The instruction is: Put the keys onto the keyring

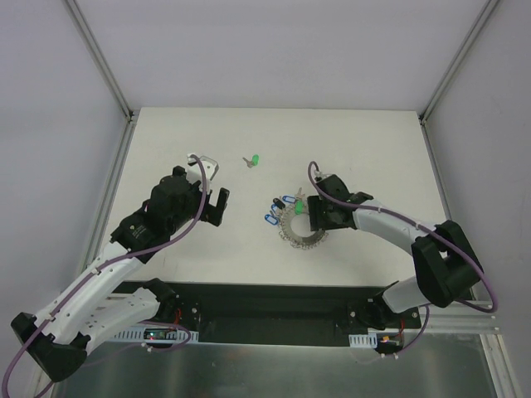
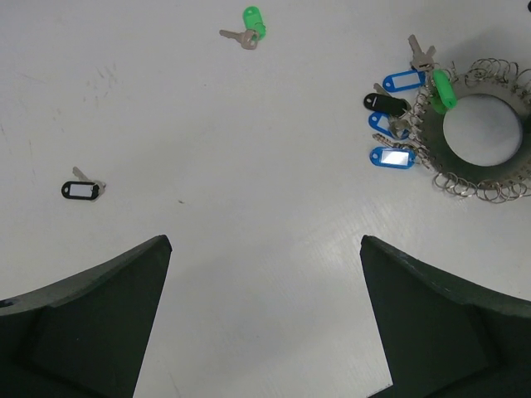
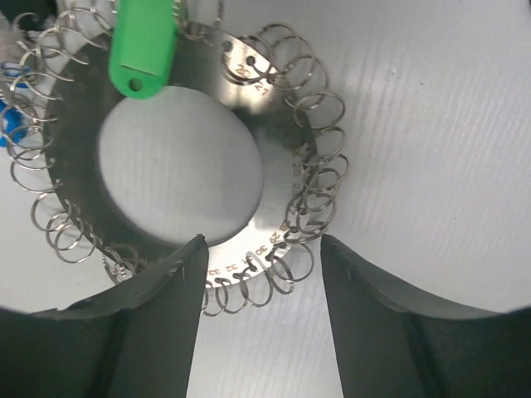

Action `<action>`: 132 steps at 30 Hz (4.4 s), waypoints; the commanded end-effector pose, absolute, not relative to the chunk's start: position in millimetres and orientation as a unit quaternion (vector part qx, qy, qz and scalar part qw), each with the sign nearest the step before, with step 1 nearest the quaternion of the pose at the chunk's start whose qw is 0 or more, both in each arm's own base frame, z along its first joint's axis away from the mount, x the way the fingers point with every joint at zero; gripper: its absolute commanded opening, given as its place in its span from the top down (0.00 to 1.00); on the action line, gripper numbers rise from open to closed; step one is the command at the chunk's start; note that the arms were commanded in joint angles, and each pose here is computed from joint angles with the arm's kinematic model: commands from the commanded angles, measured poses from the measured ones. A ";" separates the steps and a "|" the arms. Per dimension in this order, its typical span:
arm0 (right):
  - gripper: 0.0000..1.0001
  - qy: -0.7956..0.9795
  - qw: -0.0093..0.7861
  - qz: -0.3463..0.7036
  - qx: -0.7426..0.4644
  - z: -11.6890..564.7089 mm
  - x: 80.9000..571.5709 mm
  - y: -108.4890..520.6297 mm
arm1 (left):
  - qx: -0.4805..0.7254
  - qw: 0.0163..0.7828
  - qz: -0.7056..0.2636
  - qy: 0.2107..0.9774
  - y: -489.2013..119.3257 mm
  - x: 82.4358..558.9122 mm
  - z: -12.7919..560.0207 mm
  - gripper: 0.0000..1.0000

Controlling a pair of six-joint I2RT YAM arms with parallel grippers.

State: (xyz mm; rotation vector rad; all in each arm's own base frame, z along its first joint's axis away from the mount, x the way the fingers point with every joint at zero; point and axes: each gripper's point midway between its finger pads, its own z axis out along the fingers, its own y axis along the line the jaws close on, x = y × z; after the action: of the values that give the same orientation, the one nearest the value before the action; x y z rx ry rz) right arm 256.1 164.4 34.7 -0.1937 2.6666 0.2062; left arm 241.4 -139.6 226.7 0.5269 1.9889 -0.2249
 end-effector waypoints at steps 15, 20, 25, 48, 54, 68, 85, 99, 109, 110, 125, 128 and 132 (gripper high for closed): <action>0.49 0.950 0.266 0.110 -0.125 54.9 250.0 272.5 | 0.215 0.507 -0.092 0.830 -139.9 246.0 224.9 0.01; 0.49 0.959 0.236 0.081 -0.132 34.6 239.6 266.1 | 0.216 0.505 -0.092 0.831 -140.5 245.8 223.7 0.02; 0.49 0.966 0.220 0.023 -0.134 24.7 222.5 227.2 | 0.216 0.503 -0.092 0.832 -140.7 246.1 222.9 0.01; 0.53 0.896 0.267 0.031 -0.354 62.5 240.7 221.5 | 0.229 0.484 -0.102 0.838 -148.7 246.6 214.0 0.02; 0.57 0.884 0.235 0.038 -0.402 52.1 234.3 226.9 | 0.229 0.485 -0.095 0.838 -146.3 247.4 213.2 0.02; 0.74 0.877 0.205 0.020 -0.435 36.5 226.4 233.1 | 0.234 0.482 -0.092 0.839 -146.6 248.1 211.2 0.02; 0.71 0.876 0.204 -0.044 -0.436 44.2 222.7 213.9 | 0.232 0.487 -0.094 0.837 -145.7 247.1 213.4 0.01; 0.62 0.878 0.181 -0.040 -0.440 42.3 212.1 209.7 | 0.234 0.486 -0.097 0.837 -146.6 246.1 213.8 0.01; 0.62 0.884 0.153 -0.006 -0.443 35.6 202.5 223.4 | 0.234 0.488 -0.097 0.835 -146.3 245.8 214.7 0.02; 0.64 0.884 0.154 -0.003 -0.441 35.5 203.1 225.0 | 0.234 0.488 -0.097 0.835 -146.3 245.7 215.0 0.02; 0.63 0.902 0.194 -0.045 -0.384 45.0 217.1 213.4 | 0.235 0.486 -0.100 0.836 -147.7 245.8 214.1 0.02; 0.61 0.906 0.207 -0.047 -0.367 50.0 219.9 211.6 | 0.237 0.485 -0.101 0.835 -148.5 245.6 214.3 0.01; 0.56 0.918 0.216 -0.037 -0.330 52.9 222.9 205.6 | 0.236 0.485 -0.103 0.836 -149.1 245.3 214.2 0.02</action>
State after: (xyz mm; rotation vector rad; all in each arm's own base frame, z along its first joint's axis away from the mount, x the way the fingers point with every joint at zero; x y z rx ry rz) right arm 216.1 212.5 36.9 -1.0666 2.5511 -0.1168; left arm 243.5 -150.0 206.0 0.5781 2.0611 -0.2428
